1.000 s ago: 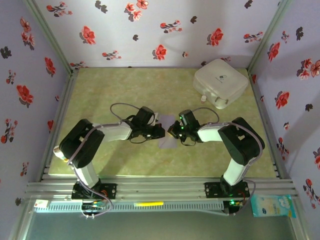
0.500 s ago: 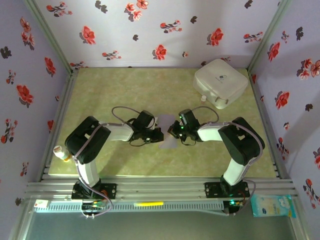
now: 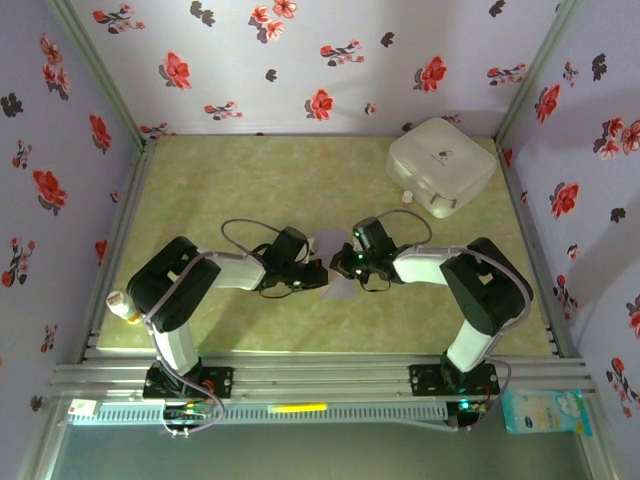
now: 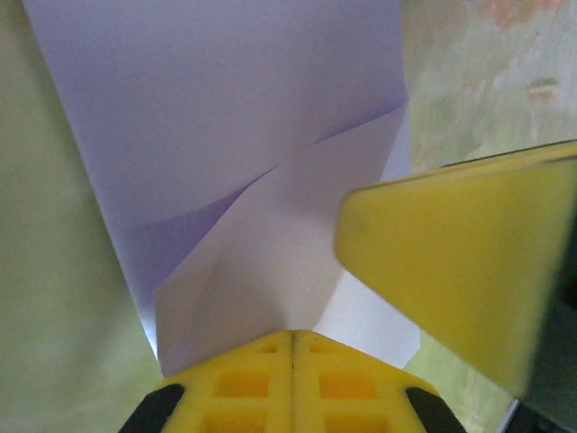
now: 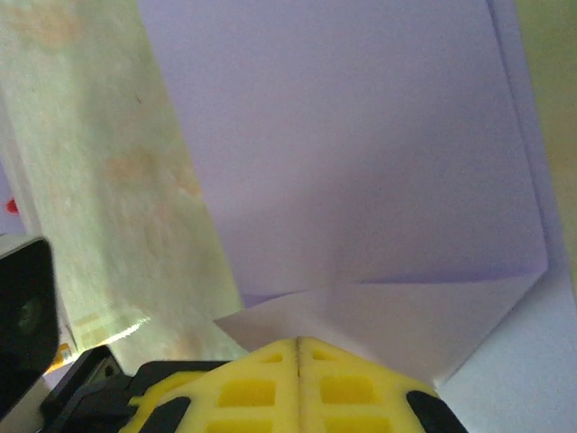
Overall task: Fold a paper plane with a square sheet of paper (pick it up from the middle)
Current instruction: Fold the triangle a second time at the center of the table.
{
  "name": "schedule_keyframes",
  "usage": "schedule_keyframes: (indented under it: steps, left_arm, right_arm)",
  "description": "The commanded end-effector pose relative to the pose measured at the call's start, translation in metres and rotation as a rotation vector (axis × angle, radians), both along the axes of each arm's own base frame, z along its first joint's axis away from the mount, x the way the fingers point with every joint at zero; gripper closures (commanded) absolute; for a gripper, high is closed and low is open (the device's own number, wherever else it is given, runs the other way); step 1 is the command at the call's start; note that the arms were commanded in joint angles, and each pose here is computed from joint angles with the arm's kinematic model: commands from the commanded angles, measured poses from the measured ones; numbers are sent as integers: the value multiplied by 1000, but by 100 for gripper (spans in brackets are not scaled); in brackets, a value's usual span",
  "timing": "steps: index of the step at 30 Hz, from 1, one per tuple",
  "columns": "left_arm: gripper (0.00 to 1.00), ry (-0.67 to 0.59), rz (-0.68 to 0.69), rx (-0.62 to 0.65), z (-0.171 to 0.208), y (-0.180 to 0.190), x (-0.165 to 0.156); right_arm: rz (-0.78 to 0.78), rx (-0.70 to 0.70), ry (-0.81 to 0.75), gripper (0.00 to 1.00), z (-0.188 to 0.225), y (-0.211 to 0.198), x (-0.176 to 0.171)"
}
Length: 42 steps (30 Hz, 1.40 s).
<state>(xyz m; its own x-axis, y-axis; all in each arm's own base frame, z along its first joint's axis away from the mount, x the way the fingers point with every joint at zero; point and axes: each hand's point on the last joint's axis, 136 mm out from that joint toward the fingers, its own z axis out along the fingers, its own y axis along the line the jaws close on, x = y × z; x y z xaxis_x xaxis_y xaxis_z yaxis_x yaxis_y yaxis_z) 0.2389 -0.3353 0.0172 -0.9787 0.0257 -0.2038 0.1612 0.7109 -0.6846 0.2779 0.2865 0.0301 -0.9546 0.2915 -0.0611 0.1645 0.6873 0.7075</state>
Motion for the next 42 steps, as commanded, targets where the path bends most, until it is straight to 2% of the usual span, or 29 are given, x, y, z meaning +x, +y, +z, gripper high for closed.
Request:
schedule_keyframes:
  steps: [1, 8, 14, 17, 23, 29, 36, 42]
  left_arm:
    - [100, 114, 35, 144, -35, 28, -31]
    - [100, 125, 51, 154, -40, 32, -35]
    - [100, 130, 53, 155, -42, 31, -36]
    - [100, 134, 53, 158, -43, 32, -37]
    - [100, 133, 54, 156, -42, 33, -38]
    - [100, 127, 55, 146, -40, 31, -36]
    - [100, 118, 48, 136, -34, 29, -35]
    - [100, 52, 29, 45, 1, 12, -25]
  right_arm:
    - [10, -53, 42, 100, -18, -8, -7]
    - [-78, -83, 54, 100, -31, -39, 8]
    - [-161, -23, 21, 100, -31, -55, 23]
    - [-192, 64, -14, 100, -20, -57, 32]
    - [-149, 83, -86, 96, 13, -53, 28]
    - [-19, 67, -40, 96, 9, -27, 2]
    - [-73, -64, 49, 100, -31, -45, -1]
    - [-84, -167, 80, 100, -44, -63, -6]
